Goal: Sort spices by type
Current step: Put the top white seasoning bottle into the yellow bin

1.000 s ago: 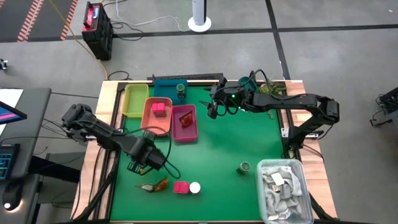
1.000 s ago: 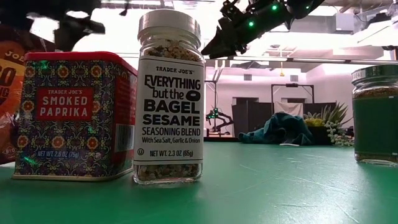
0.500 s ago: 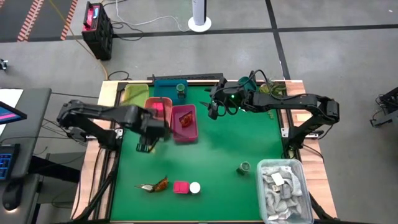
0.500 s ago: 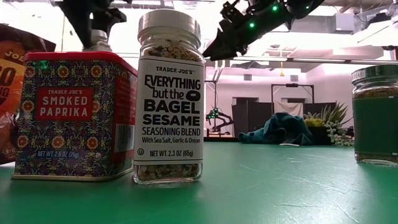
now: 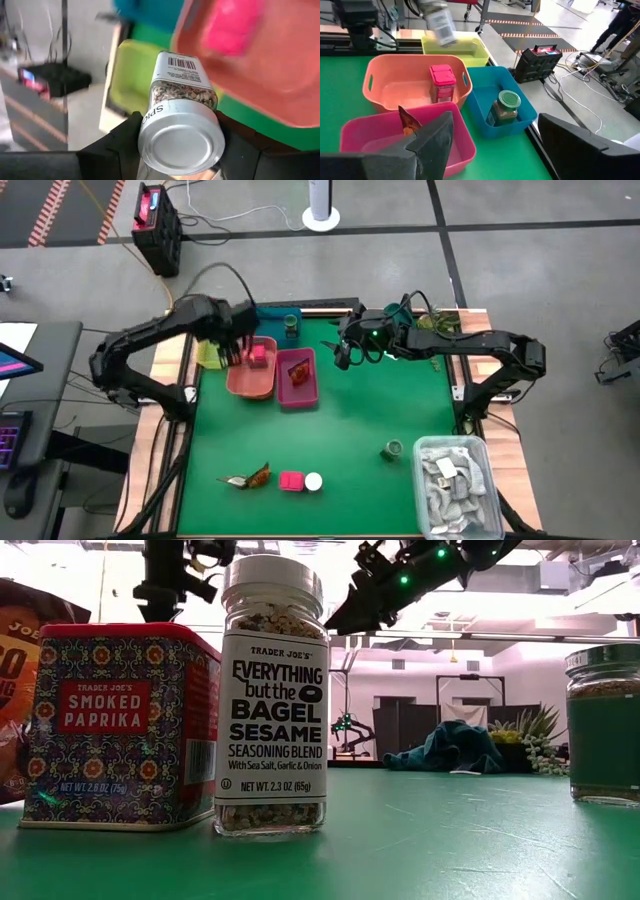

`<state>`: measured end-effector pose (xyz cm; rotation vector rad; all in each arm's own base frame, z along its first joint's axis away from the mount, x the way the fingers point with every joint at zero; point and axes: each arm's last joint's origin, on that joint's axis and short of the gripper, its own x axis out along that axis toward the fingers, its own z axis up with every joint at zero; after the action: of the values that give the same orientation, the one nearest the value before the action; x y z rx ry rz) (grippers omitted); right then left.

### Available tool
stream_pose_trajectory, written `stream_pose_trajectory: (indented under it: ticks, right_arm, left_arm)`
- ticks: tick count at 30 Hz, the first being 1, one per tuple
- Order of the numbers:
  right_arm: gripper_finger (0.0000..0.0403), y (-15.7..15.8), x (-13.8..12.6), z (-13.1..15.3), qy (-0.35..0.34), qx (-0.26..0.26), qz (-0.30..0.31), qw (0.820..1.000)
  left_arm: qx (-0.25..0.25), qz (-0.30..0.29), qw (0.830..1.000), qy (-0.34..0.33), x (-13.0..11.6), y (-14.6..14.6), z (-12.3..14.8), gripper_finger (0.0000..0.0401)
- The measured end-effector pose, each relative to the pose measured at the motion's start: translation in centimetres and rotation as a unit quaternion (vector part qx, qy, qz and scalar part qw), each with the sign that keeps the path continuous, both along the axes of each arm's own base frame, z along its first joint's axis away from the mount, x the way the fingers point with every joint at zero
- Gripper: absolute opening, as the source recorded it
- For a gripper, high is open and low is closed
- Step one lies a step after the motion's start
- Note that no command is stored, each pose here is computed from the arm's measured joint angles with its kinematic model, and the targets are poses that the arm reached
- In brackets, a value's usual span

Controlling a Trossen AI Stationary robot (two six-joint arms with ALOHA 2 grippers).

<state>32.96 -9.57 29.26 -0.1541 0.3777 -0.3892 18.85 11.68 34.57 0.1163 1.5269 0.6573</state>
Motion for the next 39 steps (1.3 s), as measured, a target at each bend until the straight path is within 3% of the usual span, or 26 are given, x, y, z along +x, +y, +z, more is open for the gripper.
stream_pose_trajectory:
  ticks: [7, 13, 25, 39]
  right_arm:
    - [0.0317, 0.7, 0.3, 0.3, -0.015, -0.010, 0.014, 1.000]
    - [0.0317, 1.5, 0.6, 0.5, -0.025, -0.016, 0.044, 0.999]
    - [0.0317, 2.8, 0.9, 0.6, -0.028, -0.019, 0.069, 0.997]
    - [0.0317, 3.5, 0.9, 0.2, -0.008, -0.012, 0.078, 0.997]
  left_arm:
    - [0.007, 0.053, 0.998, 0.019, -1.9, 5.1, -0.7, 0.0205]
    - [-0.045, 0.053, 0.998, 0.010, -2.3, 8.3, -2.3, 0.0205]
    - [-0.120, 0.038, 0.989, 0.073, -3.0, 13.2, -6.6, 0.0206]
    - [-0.126, 0.091, 0.986, 0.068, -4.1, 13.9, -10.1, 0.0206]
